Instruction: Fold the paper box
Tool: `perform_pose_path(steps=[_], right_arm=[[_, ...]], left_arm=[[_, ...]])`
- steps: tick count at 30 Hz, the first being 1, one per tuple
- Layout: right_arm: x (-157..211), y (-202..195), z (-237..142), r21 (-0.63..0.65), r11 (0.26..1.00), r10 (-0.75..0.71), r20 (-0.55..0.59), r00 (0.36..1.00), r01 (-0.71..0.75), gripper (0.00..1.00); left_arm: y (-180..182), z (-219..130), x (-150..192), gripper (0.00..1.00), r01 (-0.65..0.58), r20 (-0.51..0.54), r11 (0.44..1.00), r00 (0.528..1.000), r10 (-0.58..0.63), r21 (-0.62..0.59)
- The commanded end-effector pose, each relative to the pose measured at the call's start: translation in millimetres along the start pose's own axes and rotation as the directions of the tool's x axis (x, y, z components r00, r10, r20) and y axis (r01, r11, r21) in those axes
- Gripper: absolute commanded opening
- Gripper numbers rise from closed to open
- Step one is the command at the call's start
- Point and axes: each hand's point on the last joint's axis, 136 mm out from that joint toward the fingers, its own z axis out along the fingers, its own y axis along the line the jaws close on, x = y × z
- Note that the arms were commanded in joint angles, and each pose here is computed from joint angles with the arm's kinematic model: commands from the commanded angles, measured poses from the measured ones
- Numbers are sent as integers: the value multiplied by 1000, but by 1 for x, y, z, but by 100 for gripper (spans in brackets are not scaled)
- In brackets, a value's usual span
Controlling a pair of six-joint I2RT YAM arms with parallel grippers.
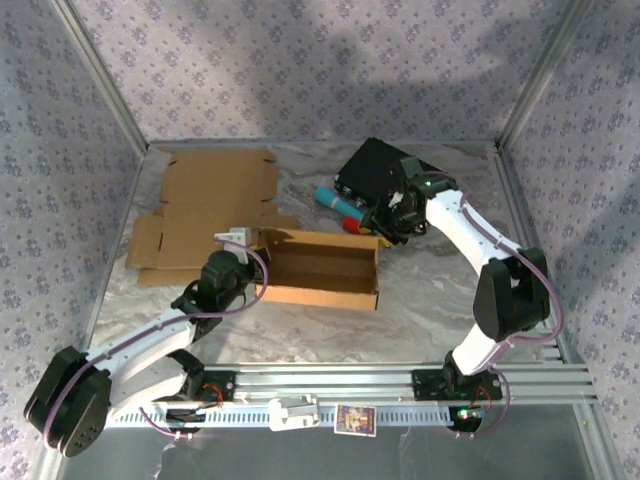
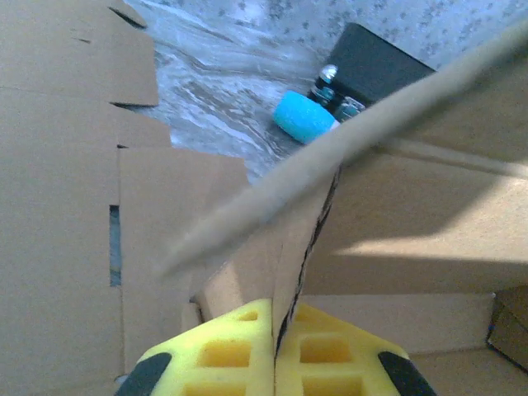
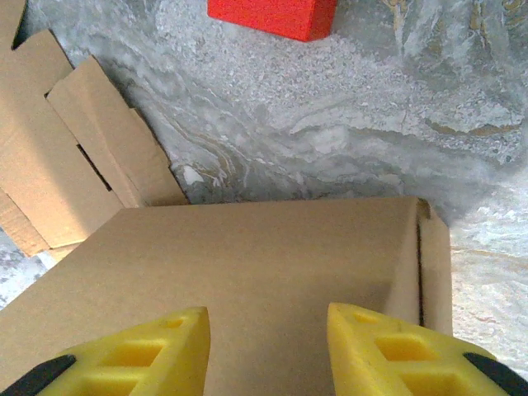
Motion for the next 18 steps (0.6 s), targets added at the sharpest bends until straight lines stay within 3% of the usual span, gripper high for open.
perform_pose_path(steps=[1, 6, 11, 18], right_arm=[[1, -1, -1, -14, 998, -61, 52, 997, 62, 43], [7, 1, -4, -42, 995, -85, 102, 991, 89, 42], [14, -9, -3, -10, 995, -99, 128, 987, 101, 42], [21, -15, 5, 6, 996, -92, 114, 989, 92, 41]], left_arm=[[13, -9, 48, 12, 27, -168, 999, 985, -30, -24], [18, -24, 44, 22, 37, -138, 999, 990, -42, -37], [21, -32, 36, 53, 36, -121, 997, 992, -43, -62], [19, -35, 49, 58, 73, -195, 996, 977, -83, -58]])
